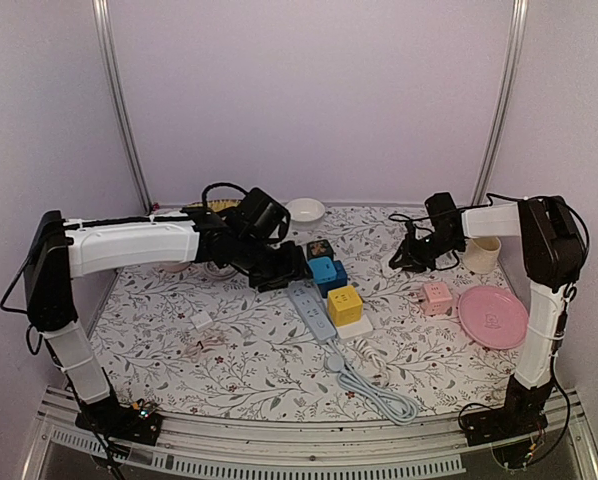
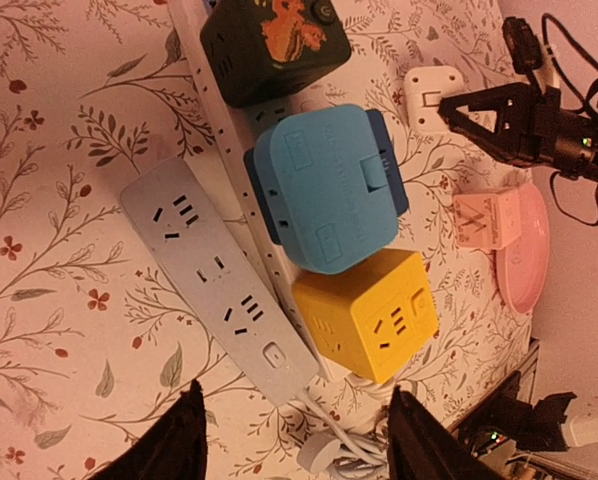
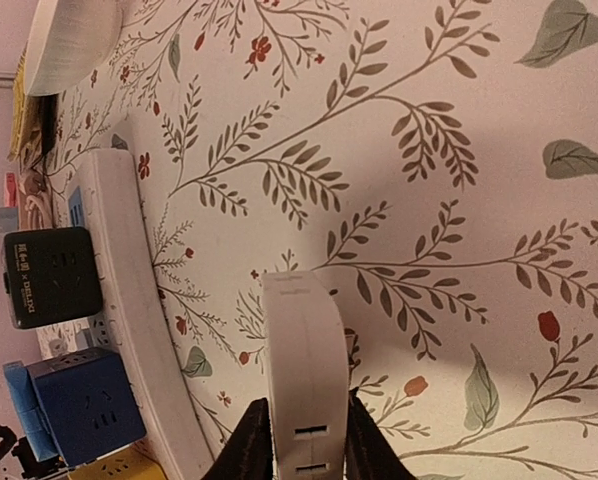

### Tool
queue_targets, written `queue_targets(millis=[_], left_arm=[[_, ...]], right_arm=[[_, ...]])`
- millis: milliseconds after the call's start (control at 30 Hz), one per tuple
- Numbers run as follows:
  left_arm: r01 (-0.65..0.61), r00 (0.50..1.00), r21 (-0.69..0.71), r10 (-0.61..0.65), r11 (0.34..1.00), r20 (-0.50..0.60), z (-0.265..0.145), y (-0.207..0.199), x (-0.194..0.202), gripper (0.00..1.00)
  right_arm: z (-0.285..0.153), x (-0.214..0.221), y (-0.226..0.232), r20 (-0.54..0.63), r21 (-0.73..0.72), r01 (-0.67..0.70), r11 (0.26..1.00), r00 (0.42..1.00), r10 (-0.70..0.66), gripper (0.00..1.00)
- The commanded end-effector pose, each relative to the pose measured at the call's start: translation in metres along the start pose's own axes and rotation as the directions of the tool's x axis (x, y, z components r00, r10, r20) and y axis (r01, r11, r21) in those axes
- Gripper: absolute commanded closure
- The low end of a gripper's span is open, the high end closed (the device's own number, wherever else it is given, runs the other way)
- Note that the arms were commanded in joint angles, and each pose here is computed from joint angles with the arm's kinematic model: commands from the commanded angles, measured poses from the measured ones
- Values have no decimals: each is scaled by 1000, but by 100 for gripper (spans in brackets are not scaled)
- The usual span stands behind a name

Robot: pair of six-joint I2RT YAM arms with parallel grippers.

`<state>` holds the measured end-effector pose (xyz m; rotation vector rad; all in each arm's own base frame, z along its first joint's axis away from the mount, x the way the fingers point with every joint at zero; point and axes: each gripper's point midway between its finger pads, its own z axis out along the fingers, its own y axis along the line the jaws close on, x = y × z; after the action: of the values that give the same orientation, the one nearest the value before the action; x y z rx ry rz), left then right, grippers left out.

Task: Pull the plug off the socket

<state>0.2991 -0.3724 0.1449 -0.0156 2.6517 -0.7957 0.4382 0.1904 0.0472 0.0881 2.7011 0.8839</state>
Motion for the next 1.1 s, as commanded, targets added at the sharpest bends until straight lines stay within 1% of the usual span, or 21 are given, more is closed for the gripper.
queue_targets(millis=[0, 67, 133, 300, 467, 567, 667, 700, 800, 967, 1067], left_arm=[[23, 999, 62, -25, 998, 34, -7, -7, -15, 37], [37, 999, 77, -39, 996, 30, -2, -7, -18, 38], [51, 998, 92, -54, 994, 28, 2, -7, -22, 37], [76, 997, 113, -79, 991, 22, 15, -7, -32, 37], [99, 995, 136, -102, 986, 14, 30, -12, -41, 37], [111, 994, 139, -113, 984, 8, 39, -14, -45, 37], [125, 992, 144, -127, 982, 8, 46, -14, -51, 37], [135, 991, 129, -135, 982, -7, 59, -6, -48, 37], [154, 988, 142, -153, 978, -18, 71, -3, -50, 37], [174, 985, 170, -171, 970, -35, 83, -5, -50, 37], [187, 982, 186, -183, 965, -40, 84, -8, -50, 39]], right_arm=[[-5, 2, -12, 1, 63, 16, 998, 1000, -16, 68], [-9, 3, -13, 6, 71, 19, 997, 1000, -19, 62], [-12, 4, -13, 11, 77, 23, 997, 1000, -24, 57], [-27, 0, -12, 40, 116, 35, 993, 998, -40, 51], [-51, -9, -12, 88, 197, 66, 978, 992, -85, 44], [-65, -13, -6, 108, 212, 88, 973, 988, -113, 41], [-74, -13, 13, 118, 158, 116, 981, 984, -135, 41], [-74, -11, 23, 113, 125, 130, 984, 983, -145, 41], [-73, -3, 50, 96, 49, 167, 985, 981, -171, 41], [-58, 18, 107, 53, -109, 241, 964, 970, -236, 42], [-41, 30, 132, 9, -191, 250, 949, 967, -253, 43]])
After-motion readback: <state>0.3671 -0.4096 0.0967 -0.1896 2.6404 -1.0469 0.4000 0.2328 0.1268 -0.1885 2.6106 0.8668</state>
